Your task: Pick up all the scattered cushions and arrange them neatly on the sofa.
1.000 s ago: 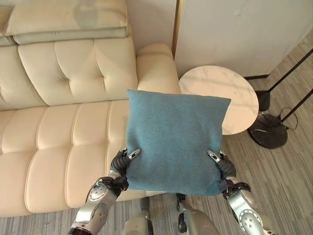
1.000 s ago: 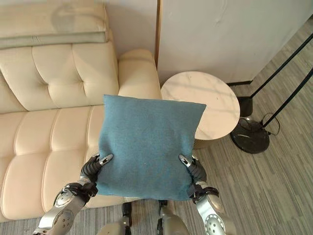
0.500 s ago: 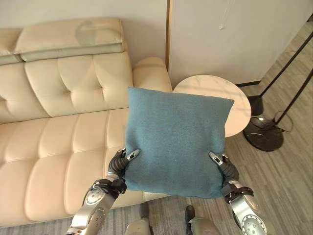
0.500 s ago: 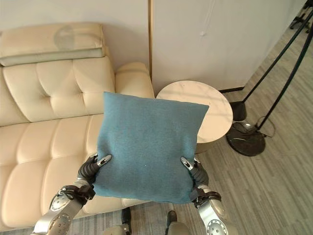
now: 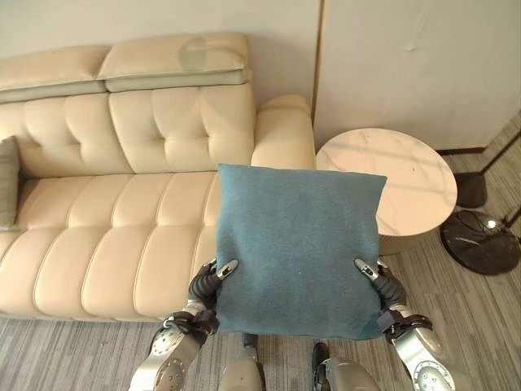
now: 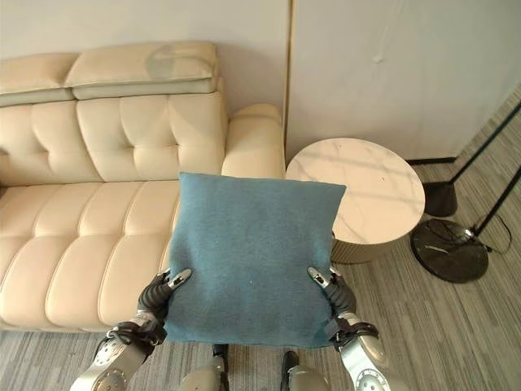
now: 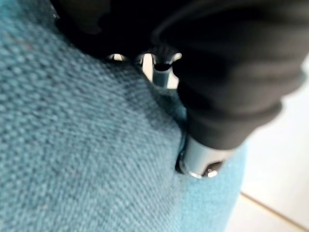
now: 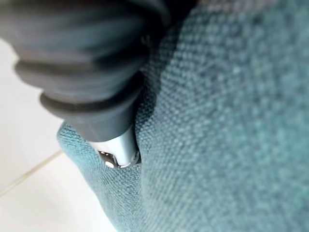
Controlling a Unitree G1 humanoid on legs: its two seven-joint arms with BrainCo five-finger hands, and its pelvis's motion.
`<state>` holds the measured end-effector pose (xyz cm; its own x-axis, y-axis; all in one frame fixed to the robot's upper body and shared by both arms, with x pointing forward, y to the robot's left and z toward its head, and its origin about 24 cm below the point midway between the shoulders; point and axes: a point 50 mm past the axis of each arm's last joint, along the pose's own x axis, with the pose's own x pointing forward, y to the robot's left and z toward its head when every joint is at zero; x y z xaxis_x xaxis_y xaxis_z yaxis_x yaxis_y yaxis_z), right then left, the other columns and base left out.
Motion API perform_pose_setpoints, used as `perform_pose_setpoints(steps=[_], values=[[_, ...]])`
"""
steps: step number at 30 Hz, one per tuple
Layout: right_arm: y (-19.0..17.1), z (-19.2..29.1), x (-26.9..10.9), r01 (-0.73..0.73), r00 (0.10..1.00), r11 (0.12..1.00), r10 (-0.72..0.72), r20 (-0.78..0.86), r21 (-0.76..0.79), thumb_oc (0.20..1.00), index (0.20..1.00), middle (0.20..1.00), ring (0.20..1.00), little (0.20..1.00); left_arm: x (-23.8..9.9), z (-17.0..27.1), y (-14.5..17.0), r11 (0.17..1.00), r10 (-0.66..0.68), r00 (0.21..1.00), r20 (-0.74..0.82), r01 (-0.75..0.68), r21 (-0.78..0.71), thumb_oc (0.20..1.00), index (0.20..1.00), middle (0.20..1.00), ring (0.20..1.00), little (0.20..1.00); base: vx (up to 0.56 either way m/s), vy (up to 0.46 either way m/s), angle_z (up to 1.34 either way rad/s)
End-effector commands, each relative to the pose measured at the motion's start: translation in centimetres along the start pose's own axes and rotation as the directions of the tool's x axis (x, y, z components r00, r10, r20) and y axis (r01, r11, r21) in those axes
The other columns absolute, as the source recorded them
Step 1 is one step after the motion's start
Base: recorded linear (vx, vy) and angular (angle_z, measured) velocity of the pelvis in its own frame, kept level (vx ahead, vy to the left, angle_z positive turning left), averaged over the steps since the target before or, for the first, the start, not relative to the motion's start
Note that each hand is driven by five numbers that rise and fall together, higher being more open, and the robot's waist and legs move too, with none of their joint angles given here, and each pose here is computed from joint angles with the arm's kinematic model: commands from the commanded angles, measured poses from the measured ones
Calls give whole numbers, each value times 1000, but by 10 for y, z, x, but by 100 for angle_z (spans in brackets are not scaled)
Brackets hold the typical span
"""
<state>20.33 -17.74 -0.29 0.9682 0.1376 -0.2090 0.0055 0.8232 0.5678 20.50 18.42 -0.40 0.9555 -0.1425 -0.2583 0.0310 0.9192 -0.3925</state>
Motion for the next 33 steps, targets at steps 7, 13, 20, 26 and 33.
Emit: perform_pose_setpoints(steps=[7, 13, 20, 26, 33], values=[[63, 28, 14, -328, 931, 945, 324, 165, -4, 200, 200, 200, 200, 200, 4, 24, -50, 961, -251, 952, 178, 267, -71, 200, 200, 200, 200, 200, -41, 96, 54], [57, 31, 13, -299, 939, 954, 298, 173, -18, 200, 200, 200, 200, 200, 5, 24, -49, 961, -241, 953, 185, 261, -90, 200, 200, 200, 200, 200, -81, 142, 42], [66, 27, 13, -341, 926, 940, 339, 163, -21, 200, 200, 200, 200, 200, 1, 25, -40, 971, -214, 959, 186, 229, -63, 200, 200, 200, 200, 200, 8, 201, 54], [72, 28, 12, -346, 918, 938, 341, 201, -11, 200, 200, 200, 200, 200, 1, 32, -36, 977, -205, 959, 198, 213, -20, 200, 200, 200, 200, 200, 24, 236, 54], [79, 44, 14, -360, 891, 933, 348, 293, -11, 200, 200, 200, 200, 200, 11, 42, -50, 971, -236, 940, 246, 238, 23, 200, 200, 200, 200, 200, 136, 112, 101]])
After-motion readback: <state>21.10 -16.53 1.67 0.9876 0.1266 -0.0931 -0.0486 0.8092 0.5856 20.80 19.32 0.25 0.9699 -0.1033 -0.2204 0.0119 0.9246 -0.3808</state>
